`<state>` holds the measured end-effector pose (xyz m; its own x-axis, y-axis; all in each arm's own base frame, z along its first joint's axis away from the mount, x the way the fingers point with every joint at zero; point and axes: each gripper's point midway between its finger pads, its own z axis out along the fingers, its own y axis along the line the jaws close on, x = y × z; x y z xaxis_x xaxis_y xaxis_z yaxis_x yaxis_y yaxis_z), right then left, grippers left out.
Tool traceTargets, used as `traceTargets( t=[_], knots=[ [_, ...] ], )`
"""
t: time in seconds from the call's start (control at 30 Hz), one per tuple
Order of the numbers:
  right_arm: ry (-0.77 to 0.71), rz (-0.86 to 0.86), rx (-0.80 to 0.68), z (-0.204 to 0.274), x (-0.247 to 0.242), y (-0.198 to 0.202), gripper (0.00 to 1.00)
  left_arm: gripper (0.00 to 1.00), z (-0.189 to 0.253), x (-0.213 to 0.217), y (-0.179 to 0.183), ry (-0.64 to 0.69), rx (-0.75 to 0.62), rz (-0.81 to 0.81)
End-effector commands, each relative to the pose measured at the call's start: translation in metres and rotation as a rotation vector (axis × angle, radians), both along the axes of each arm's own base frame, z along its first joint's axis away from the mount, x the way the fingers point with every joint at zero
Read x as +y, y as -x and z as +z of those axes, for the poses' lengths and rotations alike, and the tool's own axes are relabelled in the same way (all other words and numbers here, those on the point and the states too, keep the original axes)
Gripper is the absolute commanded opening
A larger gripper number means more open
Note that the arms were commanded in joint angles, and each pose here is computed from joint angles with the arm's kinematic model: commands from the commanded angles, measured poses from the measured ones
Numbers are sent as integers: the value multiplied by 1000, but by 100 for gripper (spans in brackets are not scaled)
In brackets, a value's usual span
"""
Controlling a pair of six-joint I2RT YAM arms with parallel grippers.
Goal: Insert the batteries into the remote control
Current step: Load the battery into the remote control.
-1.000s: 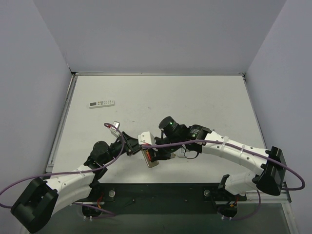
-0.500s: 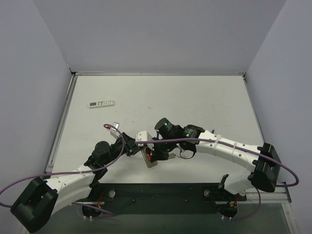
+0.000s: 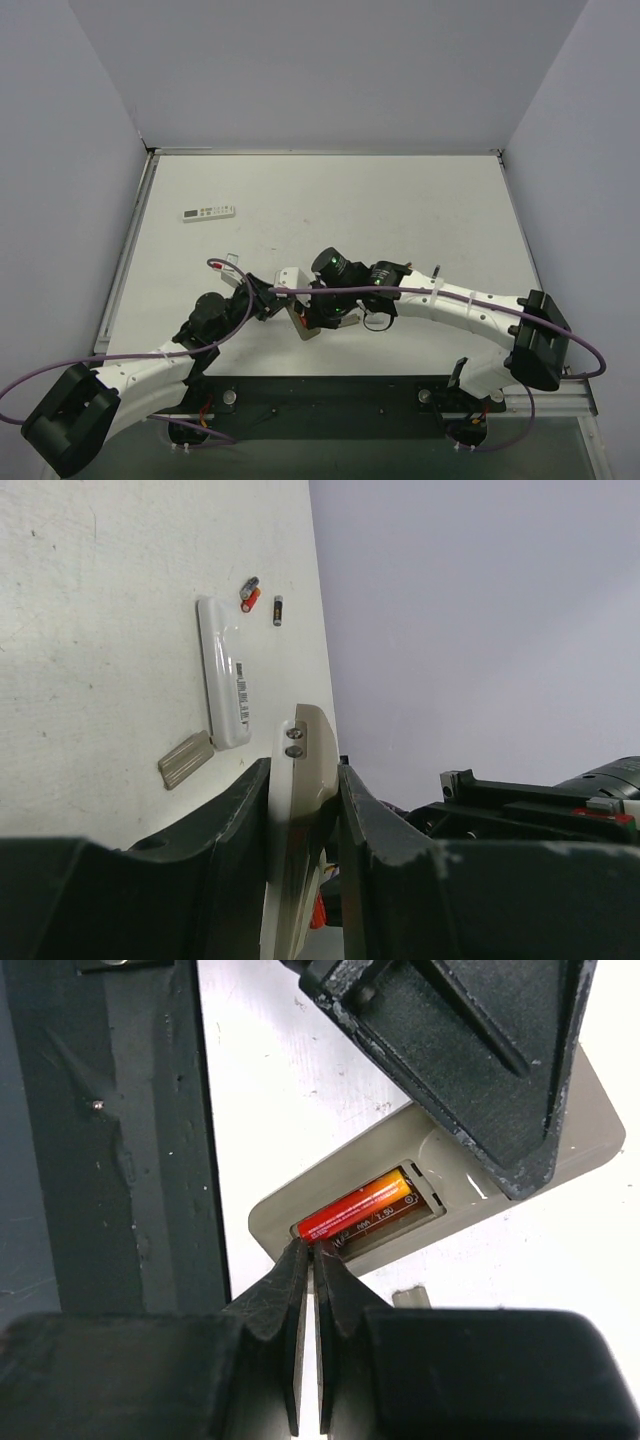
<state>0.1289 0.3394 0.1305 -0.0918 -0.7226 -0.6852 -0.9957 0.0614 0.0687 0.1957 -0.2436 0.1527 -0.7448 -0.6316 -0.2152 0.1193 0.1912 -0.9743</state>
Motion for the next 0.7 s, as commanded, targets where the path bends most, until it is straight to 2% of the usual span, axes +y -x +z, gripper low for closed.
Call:
traceTargets(
  t=[0.0,0.4,0.47,0.6,0.63,0.67],
  knots=[
    [-84,-100,-137,-2,29,-37,0,0,110,-13,30,314,-195,-153],
    [-108,-135,-112,-3,36,-47,0,0,102,-15,32,286,-199,-161],
    [-128,-141,-112,7,33,-45,0,0,93,-14,26,245,-196,-132],
    [-167,-236,-122,36,18,-52,1,0,51,-8,11,60,-200,-51],
    [-179,-300,-99,46,9,-56,3,0,38,-3,6,17,-177,-27],
    [-183,-338,-93,51,2,-59,12,0,33,1,3,-1,-177,-7]
  ],
)
